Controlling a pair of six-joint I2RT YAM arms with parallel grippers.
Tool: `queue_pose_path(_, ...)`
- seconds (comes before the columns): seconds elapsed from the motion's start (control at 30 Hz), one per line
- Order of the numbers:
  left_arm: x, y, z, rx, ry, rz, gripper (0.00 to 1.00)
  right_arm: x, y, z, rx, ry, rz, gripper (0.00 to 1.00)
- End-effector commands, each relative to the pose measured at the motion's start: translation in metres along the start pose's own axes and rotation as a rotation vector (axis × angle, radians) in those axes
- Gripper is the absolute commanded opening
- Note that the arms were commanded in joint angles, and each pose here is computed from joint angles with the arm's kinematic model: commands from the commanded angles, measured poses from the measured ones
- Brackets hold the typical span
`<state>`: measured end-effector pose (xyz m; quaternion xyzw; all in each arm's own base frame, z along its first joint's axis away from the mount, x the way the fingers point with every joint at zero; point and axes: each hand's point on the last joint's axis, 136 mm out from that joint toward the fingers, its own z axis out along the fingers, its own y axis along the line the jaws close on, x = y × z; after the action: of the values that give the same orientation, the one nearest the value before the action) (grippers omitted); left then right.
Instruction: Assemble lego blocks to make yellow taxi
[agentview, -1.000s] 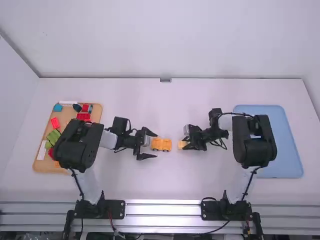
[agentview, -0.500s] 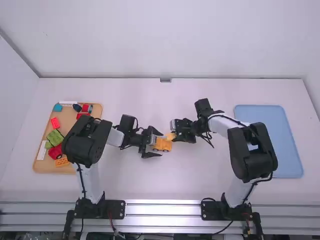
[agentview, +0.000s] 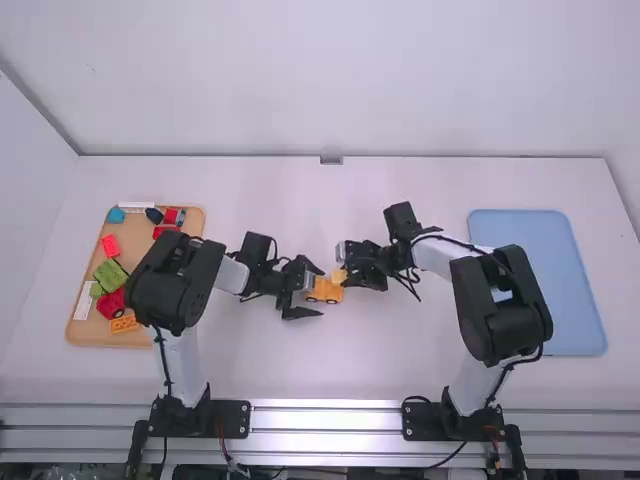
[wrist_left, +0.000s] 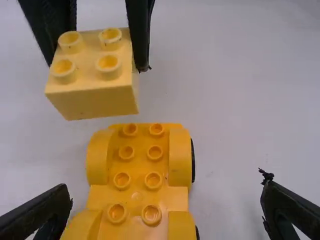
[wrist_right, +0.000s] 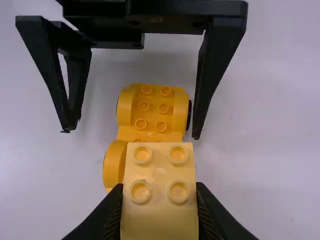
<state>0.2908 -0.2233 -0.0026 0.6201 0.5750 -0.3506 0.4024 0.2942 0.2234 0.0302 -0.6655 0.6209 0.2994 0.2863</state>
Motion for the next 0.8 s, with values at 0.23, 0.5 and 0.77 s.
queue_pose_path(0.23, 0.008, -0.006, 0.009, 0.023, 0.014, -0.018, 0.87, -0.008, 0.009, -0.001, -0.032, -0.048, 0.016, 0.2)
queue_pose_path(0.5, 0.021, -0.004, 0.013, 0.005, 0.044, -0.057, 0.7, -0.006, 0.012, 0.0, -0.035, -0.053, 0.006, 0.2)
queue_pose_path(0.77, 0.021, 0.001, 0.013, -0.011, 0.049, -0.039, 0.51, -0.002, 0.016, 0.005, -0.029, -0.067, 0.001, 0.17)
